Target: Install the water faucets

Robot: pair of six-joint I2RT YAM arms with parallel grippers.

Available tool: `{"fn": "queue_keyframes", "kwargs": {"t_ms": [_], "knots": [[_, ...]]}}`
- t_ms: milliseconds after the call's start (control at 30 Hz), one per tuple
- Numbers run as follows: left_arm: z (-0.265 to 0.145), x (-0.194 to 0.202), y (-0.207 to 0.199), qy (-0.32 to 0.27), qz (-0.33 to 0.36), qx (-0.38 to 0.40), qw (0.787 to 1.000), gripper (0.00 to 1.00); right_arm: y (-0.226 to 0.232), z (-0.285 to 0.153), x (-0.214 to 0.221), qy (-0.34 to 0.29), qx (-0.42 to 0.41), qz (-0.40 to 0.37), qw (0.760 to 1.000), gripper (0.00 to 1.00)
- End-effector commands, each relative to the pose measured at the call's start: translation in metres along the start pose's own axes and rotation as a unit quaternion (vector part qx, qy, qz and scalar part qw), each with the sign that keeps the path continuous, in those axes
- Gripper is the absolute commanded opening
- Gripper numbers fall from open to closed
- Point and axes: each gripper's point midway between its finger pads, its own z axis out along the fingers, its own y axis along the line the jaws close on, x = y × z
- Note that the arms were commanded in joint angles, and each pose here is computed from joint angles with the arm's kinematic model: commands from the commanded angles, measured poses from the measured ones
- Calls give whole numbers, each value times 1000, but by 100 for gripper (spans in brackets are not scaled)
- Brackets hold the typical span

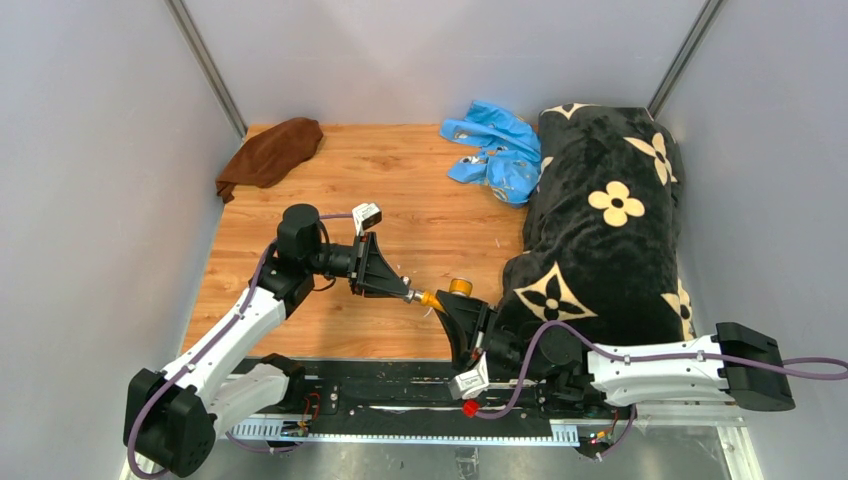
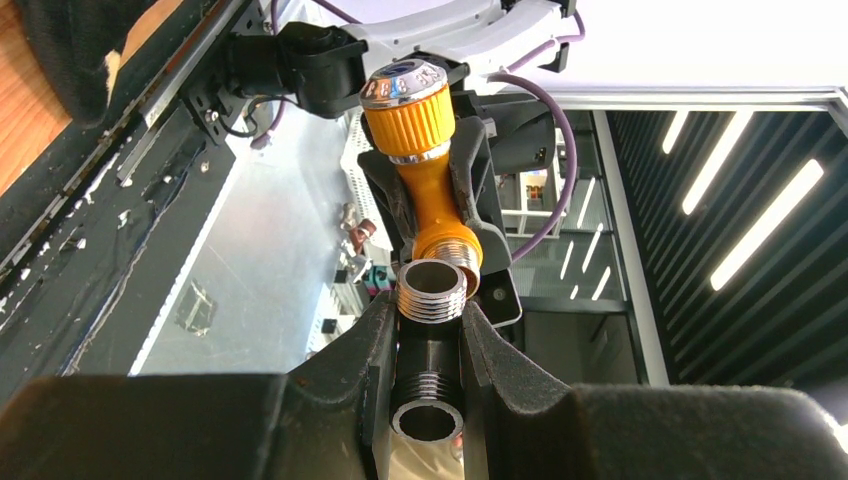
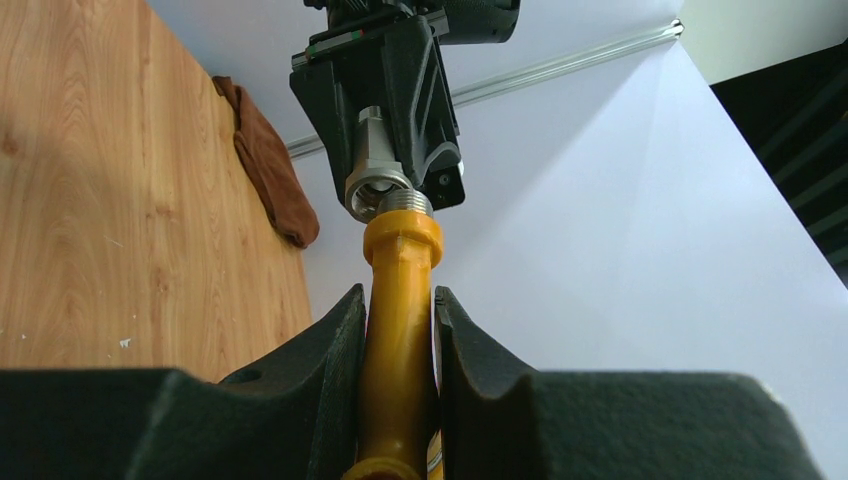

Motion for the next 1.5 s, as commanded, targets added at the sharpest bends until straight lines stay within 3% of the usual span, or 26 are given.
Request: {"fn": "queue_keyframes", "kwargs": {"t_ms": [0,800,1467], "knots": [[0,3,-3,8,9,6,1000,0,-33,6,-13,-18,53,-4,998,0],[2,5,-9,0,15,7,1000,0,-16,7,-8,-9,44,18,999,0],[2,6,-20,28,28,17,999,0,26,12,-8,-10,-31,48,998,0]]}}
